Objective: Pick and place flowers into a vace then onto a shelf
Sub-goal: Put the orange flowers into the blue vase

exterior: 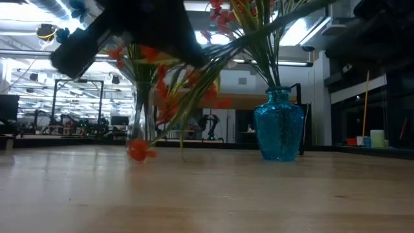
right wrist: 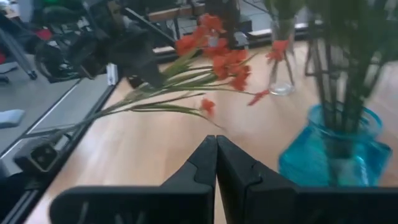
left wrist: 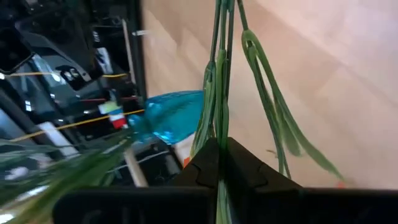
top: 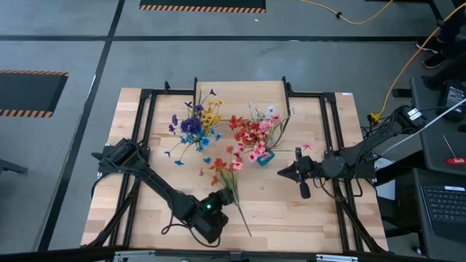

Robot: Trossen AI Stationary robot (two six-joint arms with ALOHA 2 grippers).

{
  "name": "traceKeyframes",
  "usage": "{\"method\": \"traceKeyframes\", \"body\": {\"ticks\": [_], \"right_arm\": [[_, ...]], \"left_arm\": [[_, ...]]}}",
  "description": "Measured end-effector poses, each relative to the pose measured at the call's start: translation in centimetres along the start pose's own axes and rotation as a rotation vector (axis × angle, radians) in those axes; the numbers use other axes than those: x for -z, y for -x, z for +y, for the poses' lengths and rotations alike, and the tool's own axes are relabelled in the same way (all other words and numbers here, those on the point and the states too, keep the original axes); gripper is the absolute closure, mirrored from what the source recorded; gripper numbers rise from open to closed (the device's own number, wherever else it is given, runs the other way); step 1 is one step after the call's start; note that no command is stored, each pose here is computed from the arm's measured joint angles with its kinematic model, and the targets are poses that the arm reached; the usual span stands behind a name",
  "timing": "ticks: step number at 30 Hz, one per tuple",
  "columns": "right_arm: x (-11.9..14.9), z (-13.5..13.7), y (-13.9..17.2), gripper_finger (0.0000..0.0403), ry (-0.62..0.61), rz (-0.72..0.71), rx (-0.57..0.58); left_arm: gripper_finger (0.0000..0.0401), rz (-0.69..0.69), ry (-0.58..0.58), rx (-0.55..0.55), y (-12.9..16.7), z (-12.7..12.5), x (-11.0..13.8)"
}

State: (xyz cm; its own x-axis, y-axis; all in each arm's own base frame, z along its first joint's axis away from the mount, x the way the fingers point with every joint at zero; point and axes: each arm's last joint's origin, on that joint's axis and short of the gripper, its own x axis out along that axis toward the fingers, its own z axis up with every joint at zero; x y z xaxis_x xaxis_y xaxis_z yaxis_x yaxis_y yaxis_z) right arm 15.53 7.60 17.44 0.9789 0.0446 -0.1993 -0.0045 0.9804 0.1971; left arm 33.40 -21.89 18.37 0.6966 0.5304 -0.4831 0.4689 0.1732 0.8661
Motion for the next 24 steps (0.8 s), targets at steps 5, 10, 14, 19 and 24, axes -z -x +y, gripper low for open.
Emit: {"method": "traceKeyframes", "body": {"ticks": [5,10,14,19,24], "right_arm": [[-1.0,1.8,-0.8,0.0399,0.037,0.012,-0.045],[-2.0,3.9,-2.4,0.0394,0.052,0.036,-0.07],[-2.4,5.3,-4.0,0.0392,0.066,0.057,-0.072],[-2.4,6.4,-5.7,0.0391,0.053,0.084,-0.064],[-2.4,7.4,-7.2,0.0371,0.017,0.102,-0.056]], "left_arm": [[0.0397,0.013,-0.109,-0.036,-0.2,0.4,-0.1],[0.0397,0.049,-0.187,-0.072,-0.3,0.7,0.0],[0.0397,0.08,-0.259,-0.095,-0.3,0.8,0.1],[0.0397,0.091,-0.309,-0.114,-0.3,0.9,0.0],[0.0397,0.107,-0.34,-0.157,-0.2,1.4,-0.4]]}}
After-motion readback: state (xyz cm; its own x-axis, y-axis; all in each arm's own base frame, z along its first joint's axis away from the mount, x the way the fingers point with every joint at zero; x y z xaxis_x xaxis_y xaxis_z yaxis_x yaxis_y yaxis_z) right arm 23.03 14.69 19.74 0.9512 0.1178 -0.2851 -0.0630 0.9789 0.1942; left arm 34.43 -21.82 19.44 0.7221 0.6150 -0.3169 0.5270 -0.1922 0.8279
